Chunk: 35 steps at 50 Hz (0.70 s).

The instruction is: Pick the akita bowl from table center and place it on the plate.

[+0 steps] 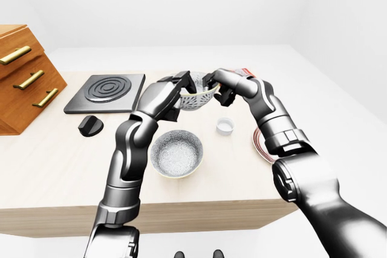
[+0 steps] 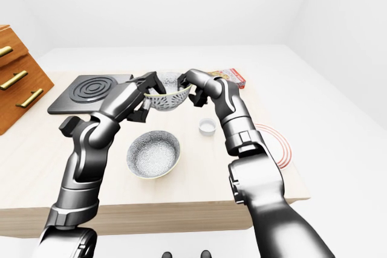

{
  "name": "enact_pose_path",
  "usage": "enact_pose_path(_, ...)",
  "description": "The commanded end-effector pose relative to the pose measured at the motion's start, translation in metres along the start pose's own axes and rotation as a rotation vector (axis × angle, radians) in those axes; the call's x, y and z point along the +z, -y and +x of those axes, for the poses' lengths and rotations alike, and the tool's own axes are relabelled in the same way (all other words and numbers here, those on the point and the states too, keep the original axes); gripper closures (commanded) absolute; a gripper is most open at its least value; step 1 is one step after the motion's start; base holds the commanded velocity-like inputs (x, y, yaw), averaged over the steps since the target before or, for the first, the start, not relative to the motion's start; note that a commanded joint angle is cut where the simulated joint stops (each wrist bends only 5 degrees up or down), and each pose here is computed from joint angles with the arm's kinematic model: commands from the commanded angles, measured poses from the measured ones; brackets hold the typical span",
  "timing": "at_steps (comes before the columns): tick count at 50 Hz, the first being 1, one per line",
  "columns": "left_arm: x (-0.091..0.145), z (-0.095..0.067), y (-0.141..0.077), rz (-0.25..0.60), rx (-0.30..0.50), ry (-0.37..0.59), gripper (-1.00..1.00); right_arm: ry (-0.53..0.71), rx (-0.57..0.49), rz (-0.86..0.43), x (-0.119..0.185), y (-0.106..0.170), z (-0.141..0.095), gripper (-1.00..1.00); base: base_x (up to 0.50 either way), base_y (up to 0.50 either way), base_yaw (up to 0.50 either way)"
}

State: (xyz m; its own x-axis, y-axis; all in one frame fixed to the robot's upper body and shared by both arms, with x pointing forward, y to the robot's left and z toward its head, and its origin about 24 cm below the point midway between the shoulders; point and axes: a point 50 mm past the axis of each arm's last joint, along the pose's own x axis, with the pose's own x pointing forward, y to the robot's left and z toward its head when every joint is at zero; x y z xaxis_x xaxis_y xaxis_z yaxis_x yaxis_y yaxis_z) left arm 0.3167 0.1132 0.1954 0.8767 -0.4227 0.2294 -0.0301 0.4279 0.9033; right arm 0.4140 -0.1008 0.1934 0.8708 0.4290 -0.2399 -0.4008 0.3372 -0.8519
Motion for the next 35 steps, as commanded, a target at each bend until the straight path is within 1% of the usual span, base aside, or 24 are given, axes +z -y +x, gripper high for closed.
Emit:
enact_pose_path(1, 0.004, 0.0, -0.001, 0.02, 0.018, 0.018, 1.0, 0.04, -0.019, 0.056, 0.005, 0.003, 0.001, 1.0, 0.0, 0.0, 0.0)
enact_pose_path(5, 0.003, -0.001, -0.001, 0.022, 0.02, 0.016, 1.0, 0.04, -0.029, 0.057, 0.005, 0.003, 0.001, 1.0, 0.0, 0.0, 0.0)
enact_pose_path(6, 0.003, -0.001, -0.001, 0.024, 0.02, 0.015, 0.82, 0.036, -0.03, 0.056, 0.003, 0.003, 0.001, 1.0, 0.0, 0.0, 0.0)
enact_pose_path(7, 0.003, -0.001, -0.002, 0.023, 0.021, 0.014, 0.44, 0.036, -0.031, 0.056, 0.003, 0.003, 0.0, 1.0, 0.0, 0.0, 0.0)
enact_pose_path(8, 0.002, 0.0, -0.003, 0.023, 0.025, 0.013, -0.14, 0.036, -0.032, 0.056, 0.003, 0.003, 0.0, 1.0, 0.0, 0.0, 0.0)
enact_pose_path(9, 0.002, 0.0, -0.004, 0.023, 0.028, 0.012, -1.0, 0.038, -0.033, 0.056, 0.003, 0.004, 0.0, 1.0, 0.0, 0.0, 0.0)
enact_pose_path(12, 0.001, 0.002, -0.007, 0.02, 0.03, 0.006, -1.0, 0.043, -0.038, 0.055, 0.003, 0.006, -0.001, 1.0, 0.0, 0.0, 0.0)
enact_pose_path(16, 0.003, 0.001, -0.008, 0.001, 0.031, 0.0, -1.0, 0.046, -0.039, 0.057, 0.002, 0.005, -0.004, 1.0, 0.0, 0.0, 0.0)
enact_pose_path(19, 0.003, 0.002, -0.011, -0.04, 0.036, -0.003, -1.0, 0.044, -0.039, 0.058, 0.0, 0.004, -0.006, 1.0, 0.0, 0.0, 0.0)
enact_pose_path(23, 0.004, 0.001, -0.016, -0.071, 0.081, 0.023, -1.0, 0.043, -0.041, 0.064, -0.002, 0.004, -0.008, 1.0, 0.0, 0.0, 0.0)
enact_pose_path(25, 0.005, -0.001, -0.023, -0.155, 0.119, 0.023, -1.0, 0.039, -0.05, 0.074, -0.003, 0.006, -0.007, 1.0, 0.0, 0.0, 0.0)
enact_pose_path(26, 0.002, -0.001, -0.027, -0.203, 0.138, 0.009, -1.0, 0.037, -0.053, 0.077, -0.004, 0.007, -0.007, 1.0, 0.0, 0.0, 0.0)
enact_pose_path(27, -0.001, -0.001, -0.03, -0.228, 0.157, -0.001, -1.0, 0.035, -0.056, 0.08, -0.005, 0.007, -0.006, 1.0, 0.0, 0.0, 0.0)
enact_pose_path(29, -0.013, -0.002, -0.044, -0.276, 0.273, -0.032, -1.0, 0.029, -0.06, 0.088, -0.008, 0.007, -0.006, 1.0, 0.0, 0.0, 0.0)
enact_pose_path(30, -0.023, -0.003, -0.054, -0.373, 0.359, -0.047, -1.0, 0.025, -0.064, 0.09, -0.011, 0.007, -0.008, 1.0, 0.0, 0.0, 0.0)
enact_pose_path(31, -0.023, -0.003, -0.055, -0.375, 0.366, -0.038, -1.0, 0.025, -0.064, 0.09, -0.011, 0.007, -0.008, 1.0, 0.0, 0.0, 0.0)
enact_pose_path(32, -0.034, -0.005, -0.057, -0.426, 0.392, -0.063, -1.0, 0.022, -0.066, 0.104, -0.013, 0.008, -0.01, 1.0, 0.0, 0.0, 0.0)
enact_pose_path(34, -0.051, 0.001, -0.053, -0.501, 0.382, -0.107, -1.0, 0.017, -0.068, 0.102, -0.016, 0.009, -0.011, 1.0, 0.0, 0.0, 0.0)
enact_pose_path(35, -0.059, 0.004, -0.05, -0.555, 0.372, -0.126, -1.0, 0.016, -0.071, 0.102, -0.016, 0.011, -0.013, 1.0, 0.0, 0.0, 0.0)
